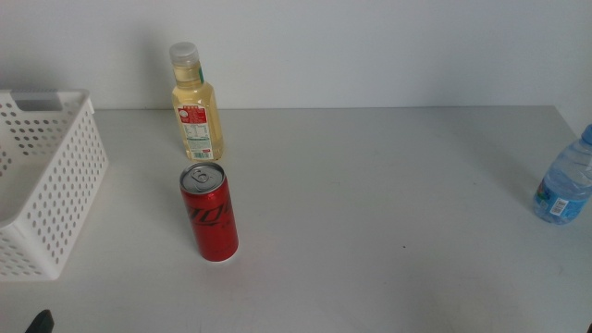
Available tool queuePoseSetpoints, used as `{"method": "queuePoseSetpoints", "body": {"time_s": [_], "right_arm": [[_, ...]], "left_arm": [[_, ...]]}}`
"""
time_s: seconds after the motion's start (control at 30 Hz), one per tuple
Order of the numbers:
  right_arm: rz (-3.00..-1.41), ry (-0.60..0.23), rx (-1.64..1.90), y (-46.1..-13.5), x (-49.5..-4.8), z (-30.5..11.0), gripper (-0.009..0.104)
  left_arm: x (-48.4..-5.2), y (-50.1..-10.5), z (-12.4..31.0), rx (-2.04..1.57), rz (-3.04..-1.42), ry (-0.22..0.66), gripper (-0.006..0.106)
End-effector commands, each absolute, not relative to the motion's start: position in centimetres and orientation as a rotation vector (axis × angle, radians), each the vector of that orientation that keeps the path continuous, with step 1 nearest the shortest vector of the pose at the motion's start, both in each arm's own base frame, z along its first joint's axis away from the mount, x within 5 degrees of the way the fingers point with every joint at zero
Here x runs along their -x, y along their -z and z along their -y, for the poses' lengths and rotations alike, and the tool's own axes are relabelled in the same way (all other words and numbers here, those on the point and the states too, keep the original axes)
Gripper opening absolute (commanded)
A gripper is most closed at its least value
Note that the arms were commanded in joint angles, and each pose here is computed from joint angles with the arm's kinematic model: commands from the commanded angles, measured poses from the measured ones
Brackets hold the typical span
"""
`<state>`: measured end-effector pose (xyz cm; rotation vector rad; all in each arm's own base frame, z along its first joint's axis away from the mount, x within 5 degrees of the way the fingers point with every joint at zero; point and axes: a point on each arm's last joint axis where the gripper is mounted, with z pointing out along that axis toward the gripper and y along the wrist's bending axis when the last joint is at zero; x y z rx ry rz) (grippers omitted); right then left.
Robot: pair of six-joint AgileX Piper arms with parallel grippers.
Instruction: Use arms to grab the bottles and put them into the dustbin to the left of the table.
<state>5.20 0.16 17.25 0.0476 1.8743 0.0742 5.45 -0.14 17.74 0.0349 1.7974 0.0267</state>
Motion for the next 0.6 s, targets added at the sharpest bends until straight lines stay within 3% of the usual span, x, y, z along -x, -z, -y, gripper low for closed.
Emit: {"method": "queuePoseSetpoints", "body": {"time_s": [0.0,0.27,0.37,0.57], "right_arm": [[-1.79,-0.055,-0.037,-17.9,-5.2,-0.1,0.069],[-1.79,-0.055,-0.037,-17.9,-5.2,-0.1,0.069],[-1.79,-0.055,-0.037,-17.9,-5.2,-0.1,0.069],[-1.79,-0.055,-0.037,-17.9,-5.2,-0.1,0.069]], "left_arm": [[-5.4,-18.7,0.1,-0.021,-1.675,-0.026,0.093],[-5.5,-18.9,0.0,-0.026,-1.652,-0.039,0.093],[-5.5,-19.4,-0.1,-0.054,-1.599,-0.087,0.093],[-6.3,-20.4,0.1,-0.076,-1.524,-0.044,0.093]]}}
